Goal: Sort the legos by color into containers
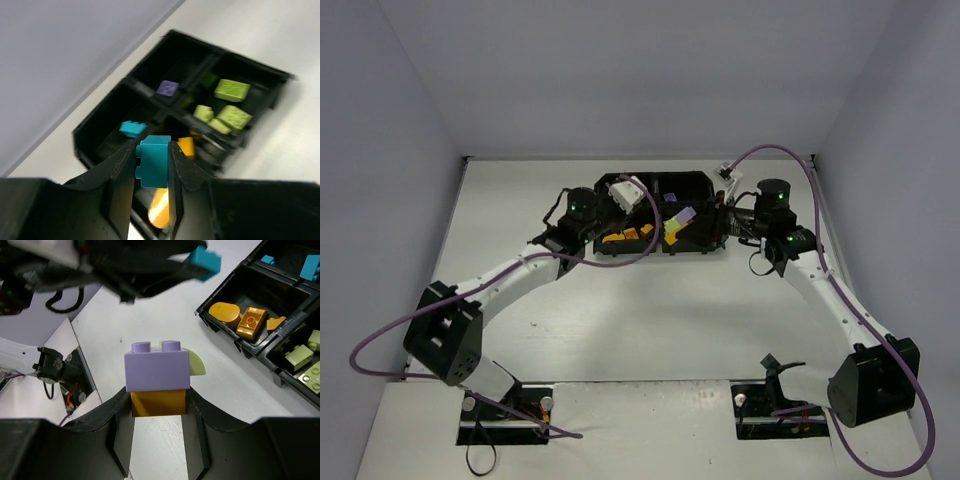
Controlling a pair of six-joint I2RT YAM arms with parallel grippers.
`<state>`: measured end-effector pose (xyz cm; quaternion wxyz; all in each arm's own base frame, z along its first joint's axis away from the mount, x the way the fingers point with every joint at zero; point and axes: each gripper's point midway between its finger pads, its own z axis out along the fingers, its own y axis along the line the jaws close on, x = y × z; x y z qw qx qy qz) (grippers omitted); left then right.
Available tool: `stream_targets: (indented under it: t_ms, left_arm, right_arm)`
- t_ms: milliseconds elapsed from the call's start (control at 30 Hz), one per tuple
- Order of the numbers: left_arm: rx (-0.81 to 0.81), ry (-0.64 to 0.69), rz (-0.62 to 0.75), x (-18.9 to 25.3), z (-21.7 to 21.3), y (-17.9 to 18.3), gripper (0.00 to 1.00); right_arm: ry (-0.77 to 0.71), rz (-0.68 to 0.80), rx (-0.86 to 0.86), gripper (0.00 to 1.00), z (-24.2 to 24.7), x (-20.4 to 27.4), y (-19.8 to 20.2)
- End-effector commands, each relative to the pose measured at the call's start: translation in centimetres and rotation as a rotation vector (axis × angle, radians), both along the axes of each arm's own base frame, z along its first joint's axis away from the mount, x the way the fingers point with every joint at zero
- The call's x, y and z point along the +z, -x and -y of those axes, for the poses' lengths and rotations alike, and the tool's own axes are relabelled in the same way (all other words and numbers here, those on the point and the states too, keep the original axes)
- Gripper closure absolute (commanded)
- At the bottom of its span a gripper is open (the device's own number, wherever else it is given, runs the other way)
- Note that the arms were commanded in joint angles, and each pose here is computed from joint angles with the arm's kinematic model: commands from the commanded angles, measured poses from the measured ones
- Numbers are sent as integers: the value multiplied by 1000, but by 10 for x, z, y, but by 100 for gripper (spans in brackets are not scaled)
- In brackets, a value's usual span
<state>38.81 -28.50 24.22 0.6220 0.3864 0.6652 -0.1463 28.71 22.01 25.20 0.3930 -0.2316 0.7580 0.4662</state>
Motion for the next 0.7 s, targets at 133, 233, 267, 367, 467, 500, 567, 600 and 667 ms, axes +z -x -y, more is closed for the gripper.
stream_targets:
  t_ms: [133,233,267,367,467,500,567,600,667]
  left_arm:
    - [113,101,-3,34,-24,-87,81]
    - [124,112,-49,25,-26,-114,81]
    - [129,116,-60,23,-27,-119,81]
    - [125,129,-98,14,-20,-141,77]
    - [139,141,-162,-4,-21,-152,71]
    - [128,151,-162,1,-18,-155,70]
    - [132,151,-208,-13,-17,-159,67]
    - [132,151,-217,-15,-16,-159,65]
    - [142,159,-235,-20,-16,-160,62]
  right_arm:
    - [19,148,-11,100,8,16,4]
    - [25,172,-3,100,9,18,7]
    - [27,179,-2,100,9,18,7]
    - [33,202,7,100,10,20,11]
    - [40,211,12,100,11,18,13]
    - [42,206,15,100,11,16,14]
    - [46,210,20,100,11,15,14]
    - [48,206,21,100,11,14,14]
    - [49,215,32,100,11,15,14]
